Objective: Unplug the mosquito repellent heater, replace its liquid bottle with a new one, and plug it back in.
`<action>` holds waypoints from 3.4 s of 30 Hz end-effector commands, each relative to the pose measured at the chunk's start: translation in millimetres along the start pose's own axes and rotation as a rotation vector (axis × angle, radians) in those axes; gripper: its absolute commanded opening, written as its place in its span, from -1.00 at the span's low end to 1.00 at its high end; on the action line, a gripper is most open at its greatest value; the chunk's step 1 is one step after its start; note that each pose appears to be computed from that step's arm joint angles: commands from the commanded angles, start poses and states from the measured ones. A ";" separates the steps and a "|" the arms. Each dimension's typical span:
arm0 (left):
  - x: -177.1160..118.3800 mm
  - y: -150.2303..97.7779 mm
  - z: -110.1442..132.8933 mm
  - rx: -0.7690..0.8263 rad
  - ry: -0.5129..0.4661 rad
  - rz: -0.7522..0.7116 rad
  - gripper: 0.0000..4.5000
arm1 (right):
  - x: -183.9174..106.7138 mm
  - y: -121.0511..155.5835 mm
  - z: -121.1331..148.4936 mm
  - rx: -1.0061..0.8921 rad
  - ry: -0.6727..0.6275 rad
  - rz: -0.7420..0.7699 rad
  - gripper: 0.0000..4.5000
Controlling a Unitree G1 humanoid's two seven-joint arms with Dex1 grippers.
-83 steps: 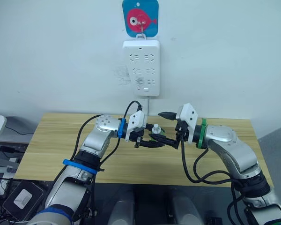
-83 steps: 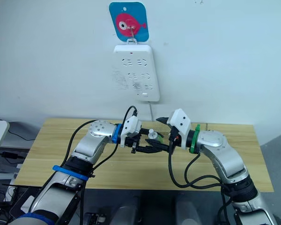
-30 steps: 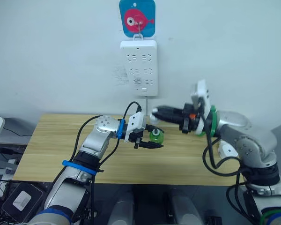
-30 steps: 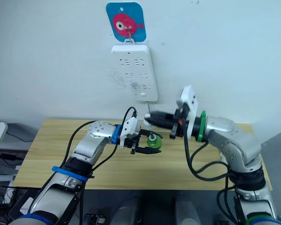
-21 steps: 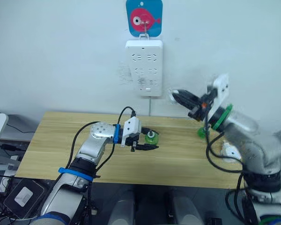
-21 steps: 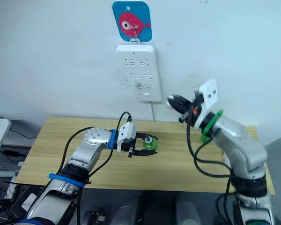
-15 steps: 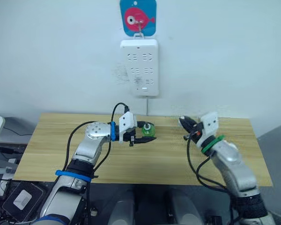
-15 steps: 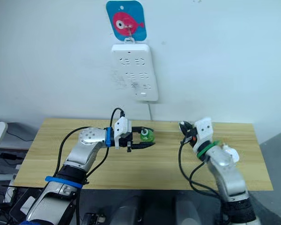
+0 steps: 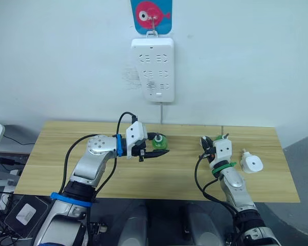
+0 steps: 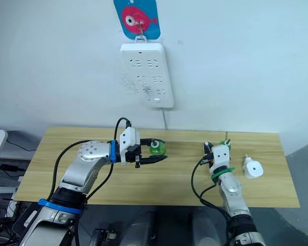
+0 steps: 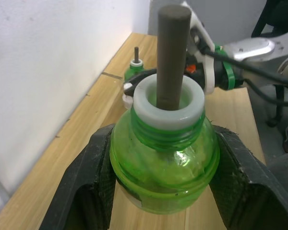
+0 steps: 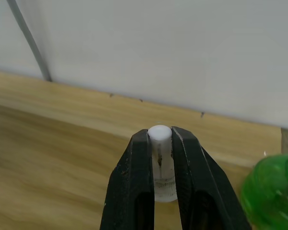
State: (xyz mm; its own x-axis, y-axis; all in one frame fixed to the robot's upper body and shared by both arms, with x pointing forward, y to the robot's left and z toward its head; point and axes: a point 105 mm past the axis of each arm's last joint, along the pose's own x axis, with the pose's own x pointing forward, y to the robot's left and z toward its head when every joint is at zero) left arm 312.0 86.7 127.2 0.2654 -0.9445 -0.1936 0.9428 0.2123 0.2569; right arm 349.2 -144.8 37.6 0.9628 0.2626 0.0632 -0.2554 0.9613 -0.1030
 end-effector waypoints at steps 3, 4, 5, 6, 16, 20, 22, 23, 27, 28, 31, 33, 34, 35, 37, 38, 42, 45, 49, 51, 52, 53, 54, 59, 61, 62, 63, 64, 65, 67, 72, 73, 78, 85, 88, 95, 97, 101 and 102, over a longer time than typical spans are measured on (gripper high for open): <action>-0.4 -0.7 12.7 0.034 -0.031 -0.006 0.01 | 5.6 -4.9 3.8 0.025 -0.043 -0.029 -0.90; -0.2 -0.5 12.8 0.033 -0.031 -0.007 0.01 | 7.0 -3.8 2.3 0.029 -0.038 -0.027 -0.90; 0.0 -0.4 13.0 0.033 -0.031 -0.007 0.01 | 7.9 -3.0 1.4 0.031 -0.036 -0.025 -0.90; -0.1 -0.2 13.4 0.034 -0.032 -0.008 0.01 | 8.6 -1.5 -0.9 0.032 -0.027 -0.022 -0.90; 1.5 0.5 14.3 0.037 -0.036 -0.004 0.01 | 9.7 0.8 7.7 -0.015 -0.056 0.050 0.15; 5.9 1.8 14.4 0.040 -0.053 -0.002 0.01 | 3.1 10.2 38.8 -0.066 -0.126 0.190 0.15; 10.4 3.0 15.0 0.042 -0.067 -0.002 0.01 | -1.9 17.6 59.2 -0.077 -0.150 0.287 0.15; 13.0 3.3 15.3 0.044 -0.075 -0.005 0.01 | -4.8 21.7 69.9 -0.074 -0.156 0.340 0.15; 22.7 4.9 16.2 0.052 -0.099 -0.024 0.01 | -22.0 40.6 107.6 -0.021 -0.103 0.615 0.15; 25.0 5.6 16.4 0.053 -0.103 -0.029 0.01 | -25.4 42.5 114.5 -0.009 -0.085 0.662 0.15; 30.3 3.5 16.9 0.064 -0.110 -0.072 0.01 | -34.3 50.2 138.2 0.054 -0.030 0.797 0.15; 32.5 2.9 16.8 0.070 -0.112 -0.088 0.01 | -38.0 53.9 144.7 0.066 -0.002 0.846 0.15; 33.9 1.9 16.8 0.076 -0.112 -0.103 0.01 | -37.0 56.2 148.2 0.058 0.005 0.859 0.15; 35.5 0.8 16.9 0.079 -0.112 -0.117 0.01 | -35.8 58.8 151.1 0.053 0.009 0.872 0.15; 37.6 -0.5 17.5 0.082 -0.113 -0.138 0.01 | -35.5 63.8 153.8 0.036 0.019 0.901 0.15; 38.4 -0.8 18.0 0.082 -0.113 -0.145 0.01 | -35.2 65.0 152.7 0.016 0.029 0.908 0.15; 40.6 -0.8 19.7 0.079 -0.113 -0.163 0.01 | -36.4 68.7 147.6 -0.038 0.061 0.948 0.15; 41.9 -1.1 20.7 0.079 -0.115 -0.171 0.01 | -37.0 70.5 146.7 -0.045 0.068 0.967 0.15; 43.1 -2.5 22.2 0.080 -0.120 -0.182 0.01 | -33.2 73.2 143.5 -0.053 0.073 0.961 0.15; 43.3 -3.1 22.1 0.080 -0.121 -0.185 0.01 | -31.4 75.4 142.2 -0.049 0.072 0.958 0.15; 43.2 -3.6 21.9 0.080 -0.121 -0.186 0.01 | -30.7 76.7 141.8 -0.042 0.071 0.957 0.15; 43.2 -4.0 21.8 0.080 -0.121 -0.187 0.01 | -30.0 78.1 141.5 -0.037 0.070 0.957 0.15; 42.9 -4.6 21.7 0.080 -0.122 -0.188 0.01 | -29.6 79.7 141.0 -0.035 0.069 0.957 0.15; 42.3 -4.2 23.4 0.080 -0.124 -0.190 0.01 | -27.3 87.1 134.3 -0.054 0.070 0.966 0.15; 41.8 -3.8 24.3 0.078 -0.126 -0.190 0.01 | -24.9 88.0 133.0 -0.065 0.061 0.957 0.15; 41.6 -3.9 24.7 0.076 -0.128 -0.189 0.01 | -24.0 88.1 132.8 -0.070 0.057 0.952 -0.01; 41.5 -3.9 24.9 0.075 -0.128 -0.189 0.01 | -23.5 88.1 132.7 -0.073 0.053 0.949 -0.09; 41.3 -4.3 24.9 0.076 -0.129 -0.189 0.01 | -23.6 88.3 132.6 -0.077 0.050 0.950 -0.25; 41.2 -4.8 25.0 0.072 -0.130 -0.190 0.01 | -23.8 88.6 132.9 -0.084 0.043 0.951 -0.36; 41.1 -5.7 25.1 0.068 -0.131 -0.190 0.01 | -24.4 89.1 134.1 -0.086 0.029 0.953 -0.61; 41.5 -7.9 25.3 0.065 -0.133 -0.194 0.01 | -26.6 89.8 139.9 -0.068 -0.008 0.948 -0.63; 41.6 -8.6 25.4 0.062 -0.134 -0.197 0.01 | -26.8 89.8 141.1 -0.059 -0.015 0.943 -0.63; 41.9 -8.5 30.9 0.049 -0.168 -0.182 0.42 | -24.7 82.6 147.3 0.030 -0.036 0.875 -0.63; 40.2 -6.2 42.2 0.055 -0.243 -0.054 1.00 | -23.1 25.3 156.0 0.360 -0.027 0.577 -0.63; 45.7 -8.4 49.6 0.042 -0.308 0.042 1.00 | -29.9 4.8 161.2 0.559 -0.030 0.487 -0.63; 67.0 -14.7 72.9 0.048 -0.445 0.204 1.00 | -37.3 -11.5 188.6 0.885 -0.122 0.379 -0.63; 71.7 -12.8 78.0 0.064 -0.472 0.250 1.00 | -41.4 -7.1 192.0 0.936 -0.114 0.392 -0.63; 81.0 -9.3 82.6 0.064 -0.494 0.299 1.00 | -47.1 -1.0 192.9 0.979 -0.080 0.405 -0.63; 82.6 -9.4 82.9 0.065 -0.495 0.299 1.00 | -47.5 -0.5 193.9 0.990 -0.079 0.407 -0.63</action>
State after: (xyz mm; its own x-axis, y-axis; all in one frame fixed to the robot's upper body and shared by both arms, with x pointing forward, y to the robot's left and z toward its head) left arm 312.1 -8.1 178.5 0.3972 -0.8579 0.3260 0.8320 0.4865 0.2666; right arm 294.7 -142.9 214.0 0.8071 0.5468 0.2226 -0.5126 0.4621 0.7237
